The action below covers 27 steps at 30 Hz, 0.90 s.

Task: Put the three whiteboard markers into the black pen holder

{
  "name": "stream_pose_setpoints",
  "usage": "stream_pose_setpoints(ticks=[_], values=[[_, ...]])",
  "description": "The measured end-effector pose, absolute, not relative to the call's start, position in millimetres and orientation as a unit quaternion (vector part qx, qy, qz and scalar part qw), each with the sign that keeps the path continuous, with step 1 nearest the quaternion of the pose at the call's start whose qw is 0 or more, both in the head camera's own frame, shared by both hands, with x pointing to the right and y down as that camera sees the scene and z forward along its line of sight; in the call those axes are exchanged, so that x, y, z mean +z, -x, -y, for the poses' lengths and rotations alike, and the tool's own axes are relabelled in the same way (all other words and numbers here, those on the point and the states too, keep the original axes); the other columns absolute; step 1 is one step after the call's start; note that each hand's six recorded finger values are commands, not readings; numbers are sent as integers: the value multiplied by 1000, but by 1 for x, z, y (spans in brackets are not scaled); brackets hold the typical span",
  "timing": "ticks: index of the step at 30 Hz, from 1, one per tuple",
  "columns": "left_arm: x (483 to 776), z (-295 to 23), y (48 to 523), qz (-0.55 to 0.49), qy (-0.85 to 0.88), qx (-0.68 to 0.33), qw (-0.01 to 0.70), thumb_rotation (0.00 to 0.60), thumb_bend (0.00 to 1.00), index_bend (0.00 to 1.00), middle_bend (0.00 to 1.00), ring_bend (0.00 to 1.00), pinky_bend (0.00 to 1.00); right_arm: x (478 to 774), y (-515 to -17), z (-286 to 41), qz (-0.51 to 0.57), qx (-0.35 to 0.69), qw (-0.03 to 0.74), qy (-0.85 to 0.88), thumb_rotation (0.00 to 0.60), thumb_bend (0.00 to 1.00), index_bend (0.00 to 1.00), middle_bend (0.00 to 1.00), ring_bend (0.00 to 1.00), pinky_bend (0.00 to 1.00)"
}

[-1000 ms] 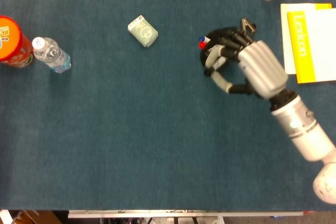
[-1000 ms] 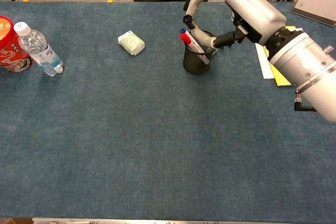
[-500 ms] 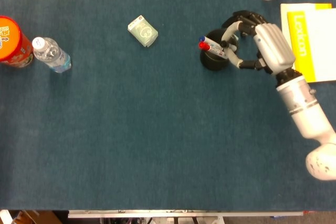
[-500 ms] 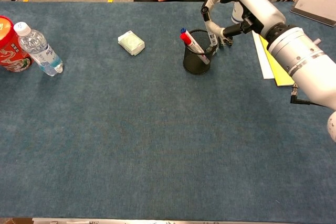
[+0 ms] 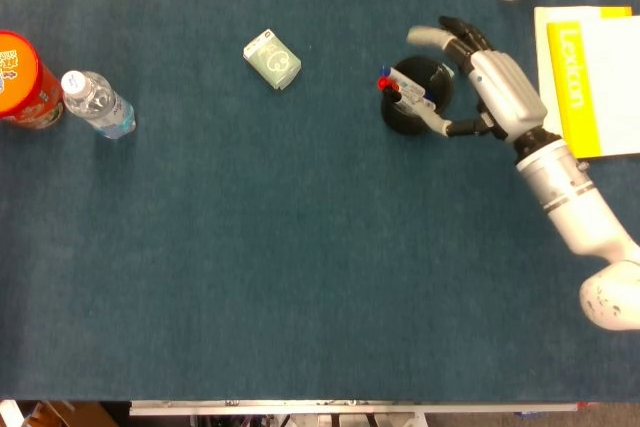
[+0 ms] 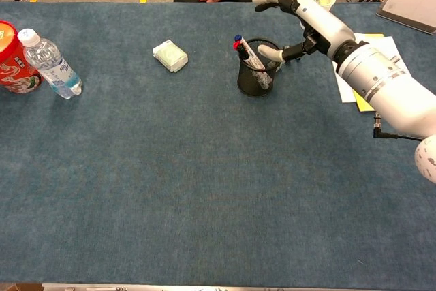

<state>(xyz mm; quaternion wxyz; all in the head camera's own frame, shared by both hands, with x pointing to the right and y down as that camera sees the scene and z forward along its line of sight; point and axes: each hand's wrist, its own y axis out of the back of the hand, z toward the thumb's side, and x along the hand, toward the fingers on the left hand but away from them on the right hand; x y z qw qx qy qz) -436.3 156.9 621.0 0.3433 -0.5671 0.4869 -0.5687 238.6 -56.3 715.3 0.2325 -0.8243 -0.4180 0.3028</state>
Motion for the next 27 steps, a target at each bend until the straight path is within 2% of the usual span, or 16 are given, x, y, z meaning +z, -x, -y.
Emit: stream_pose_setpoints(ticks=[6, 15, 20, 27], values=[[621, -154, 435, -488, 568, -564, 348, 600, 420, 219, 211, 216, 163, 700, -247, 53, 415, 294, 267, 818, 600, 262, 0, 119, 0, 0], [623, -150, 433, -490, 568, -560, 353, 600, 420, 224, 211, 215, 163, 683, -289, 36, 389, 346, 382, 763, 600, 263, 12, 141, 0, 0], [624, -147, 431, -491, 568, -555, 358, 600, 420, 225, 211, 216, 163, 673, -340, 17, 379, 417, 444, 697, 600, 266, 90, 180, 0, 0], [624, -142, 425, -493, 570, -544, 368, 600, 420, 225, 211, 216, 163, 651, -408, -19, 402, 492, 457, 622, 600, 265, 163, 201, 12, 0]])
